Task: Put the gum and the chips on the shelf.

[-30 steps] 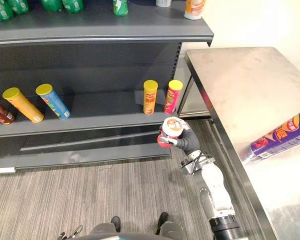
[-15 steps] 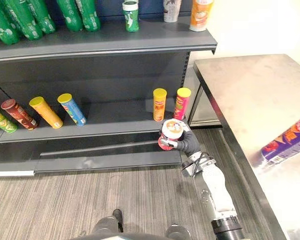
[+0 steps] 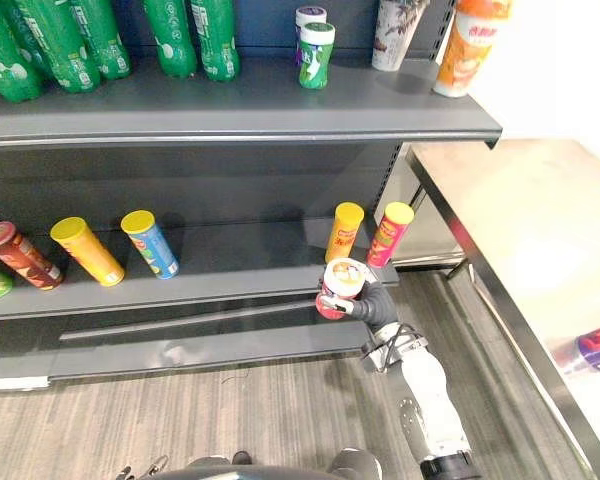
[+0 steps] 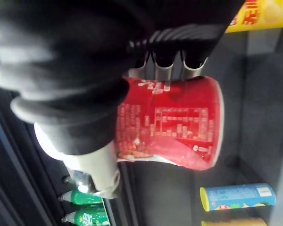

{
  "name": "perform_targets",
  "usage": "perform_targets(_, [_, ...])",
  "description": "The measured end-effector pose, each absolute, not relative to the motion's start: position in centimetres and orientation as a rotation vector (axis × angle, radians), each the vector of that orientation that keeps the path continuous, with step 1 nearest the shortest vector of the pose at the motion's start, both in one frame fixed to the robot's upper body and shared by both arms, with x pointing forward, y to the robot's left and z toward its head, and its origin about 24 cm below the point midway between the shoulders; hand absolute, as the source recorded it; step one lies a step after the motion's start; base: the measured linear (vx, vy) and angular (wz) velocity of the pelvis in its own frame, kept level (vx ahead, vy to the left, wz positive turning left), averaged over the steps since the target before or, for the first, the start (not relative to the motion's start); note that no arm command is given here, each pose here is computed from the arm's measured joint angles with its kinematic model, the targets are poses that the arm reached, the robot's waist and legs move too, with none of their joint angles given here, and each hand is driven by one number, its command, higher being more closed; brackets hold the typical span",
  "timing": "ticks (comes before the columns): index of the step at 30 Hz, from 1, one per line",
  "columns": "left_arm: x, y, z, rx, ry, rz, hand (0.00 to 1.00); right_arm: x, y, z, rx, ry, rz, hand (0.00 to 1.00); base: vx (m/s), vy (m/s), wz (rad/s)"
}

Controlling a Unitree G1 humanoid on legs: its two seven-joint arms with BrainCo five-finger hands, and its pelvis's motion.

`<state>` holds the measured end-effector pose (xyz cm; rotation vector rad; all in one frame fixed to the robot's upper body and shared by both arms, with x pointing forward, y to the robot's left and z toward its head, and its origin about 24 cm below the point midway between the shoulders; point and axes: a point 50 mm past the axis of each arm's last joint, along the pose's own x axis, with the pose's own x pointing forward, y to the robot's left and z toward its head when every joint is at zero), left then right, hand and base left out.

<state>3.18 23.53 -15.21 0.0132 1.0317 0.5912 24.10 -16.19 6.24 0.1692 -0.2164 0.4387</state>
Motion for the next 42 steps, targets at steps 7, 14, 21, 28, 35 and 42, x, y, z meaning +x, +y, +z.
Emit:
perform_targets(7, [3.9, 24.7, -14.9, 0.04, 1.015, 0.638, 0.0, 25.9, -15.5, 8.2, 0.165, -0.296, 0.459, 1.0, 0.06, -0.175, 0.01])
perform_targets(14, [3.9, 23.3, -15.3, -0.002, 1.024, 0.648, 0.0, 25.8, -15.5, 8.0, 0.159, -0.281, 0.469, 1.0, 0.04, -0.185, 0.14])
perform_targets(21, [3.6, 22.7, -15.5, -0.018, 1.034, 0.657, 0.0, 25.5, -14.7, 7.0, 0.169, -0.204, 0.5, 1.0, 0.04, -0.025, -0.03])
perform_targets(28, [3.9, 22.6, -15.5, -0.013, 1.027, 0.645, 0.0, 25.6, -14.6, 6.8, 0.171, -0.168, 0.508, 1.0, 0.02, 0.017, -0.02])
perform_targets(35, [3.8, 22.5, -15.6, 0.021, 1.043, 0.618, 0.0, 25.7, -14.3, 7.8, 0.13, -0.159, 0.601, 1.0, -0.03, 0.005, -0.07])
perform_targets(42, [3.9, 22.6, -15.8, 0.031, 1.061, 0.612, 0.0, 25.4, -10.2, 11.8, 0.121, -0.237, 0.874, 1.0, -0.04, -0.006, 0.0])
